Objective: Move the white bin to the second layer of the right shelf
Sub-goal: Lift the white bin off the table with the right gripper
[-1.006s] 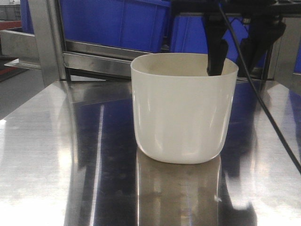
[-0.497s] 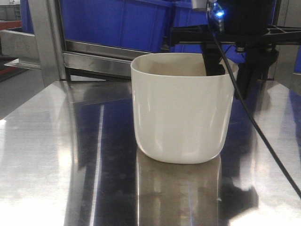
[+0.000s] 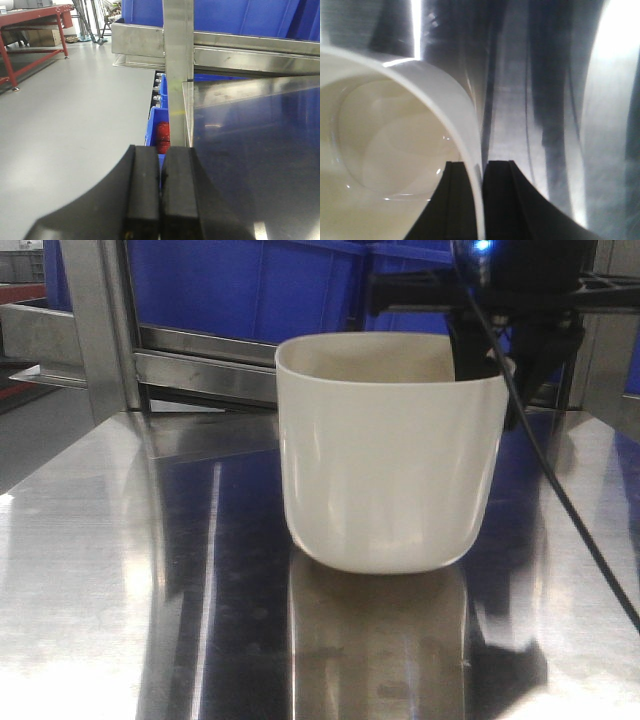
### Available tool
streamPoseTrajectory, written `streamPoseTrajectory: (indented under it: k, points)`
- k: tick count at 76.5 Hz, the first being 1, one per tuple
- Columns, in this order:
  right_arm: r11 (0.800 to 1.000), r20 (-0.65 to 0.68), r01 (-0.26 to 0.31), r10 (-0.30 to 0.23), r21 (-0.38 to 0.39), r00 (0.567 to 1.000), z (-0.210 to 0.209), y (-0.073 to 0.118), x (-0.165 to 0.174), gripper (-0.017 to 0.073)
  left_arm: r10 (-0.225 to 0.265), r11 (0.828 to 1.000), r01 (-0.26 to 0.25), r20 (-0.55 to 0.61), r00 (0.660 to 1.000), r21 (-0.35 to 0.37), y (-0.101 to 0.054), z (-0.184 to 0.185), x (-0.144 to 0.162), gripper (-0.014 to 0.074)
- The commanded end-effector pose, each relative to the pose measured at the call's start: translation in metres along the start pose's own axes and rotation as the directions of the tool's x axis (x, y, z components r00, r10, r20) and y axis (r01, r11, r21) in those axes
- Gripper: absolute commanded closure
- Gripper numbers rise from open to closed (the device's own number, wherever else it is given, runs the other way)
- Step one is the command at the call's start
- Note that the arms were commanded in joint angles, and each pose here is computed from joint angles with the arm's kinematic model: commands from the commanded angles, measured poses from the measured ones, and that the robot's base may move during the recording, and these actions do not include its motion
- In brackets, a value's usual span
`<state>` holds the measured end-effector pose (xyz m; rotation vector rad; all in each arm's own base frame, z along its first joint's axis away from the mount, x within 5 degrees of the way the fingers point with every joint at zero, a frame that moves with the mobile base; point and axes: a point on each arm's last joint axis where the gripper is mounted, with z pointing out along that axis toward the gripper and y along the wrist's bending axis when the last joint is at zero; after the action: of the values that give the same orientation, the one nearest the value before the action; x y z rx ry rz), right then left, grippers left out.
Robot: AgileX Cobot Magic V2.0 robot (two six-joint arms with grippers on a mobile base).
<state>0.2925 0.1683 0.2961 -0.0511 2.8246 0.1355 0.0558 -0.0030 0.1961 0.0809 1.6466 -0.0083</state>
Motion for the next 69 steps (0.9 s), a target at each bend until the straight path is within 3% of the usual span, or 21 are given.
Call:
streamPoseTrajectory:
  k: [1,8,15,22,31,42,54,69]
  points:
    - [0.994,0.164,0.098,-0.088,-0.056,0.983,-0.036,-0.008,-0.009,0.0511,-0.005,1.0,0.005,0.066,0.998,-0.001,0.0,0.001,0.004,0.0509]
    - [0.988,0.206,0.142,-0.126,-0.066,0.97,-0.043,-0.019,-0.013,0.0511,-0.005,1.0,0.005,0.066,0.998,-0.001,0.0,0.001,0.004,0.0509]
    - [0.989,0.236,0.133,-0.114,-0.07,0.965,-0.048,-0.037,-0.011,0.0511,-0.005,1.0,0.005,0.066,0.998,-0.001,0.0,0.001,0.004,0.0509]
    - [0.994,0.262,0.093,-0.074,-0.062,0.962,-0.051,-0.06,-0.006,0.0511,-0.005,1.0,0.005,0.066,0.998,-0.001,0.0,0.001,0.004,0.0509]
    - [0.999,0.312,-0.005,0.02,-0.049,0.95,-0.057,-0.095,0.007,0.0511,-0.005,1.0,0.005,0.066,0.998,-0.001,0.0,0.001,0.004,0.0509]
    - [0.999,0.371,-0.034,0.045,-0.036,0.928,-0.06,-0.125,0.031,0.0511,-0.005,1.0,0.005,0.066,0.998,-0.001,0.0,0.001,0.004,0.0509]
    - [0.999,0.436,-0.037,0.035,-0.003,0.899,-0.066,-0.145,0.063,0.0511,-0.005,1.0,0.005,0.066,0.998,-0.001,0.0,0.001,0.004,0.0509]
    - [0.999,0.482,-0.045,0.041,-0.003,0.875,-0.074,-0.148,0.103,0.0511,-0.005,1.0,0.005,0.066,0.998,-0.001,0.0,0.001,0.004,0.0509]
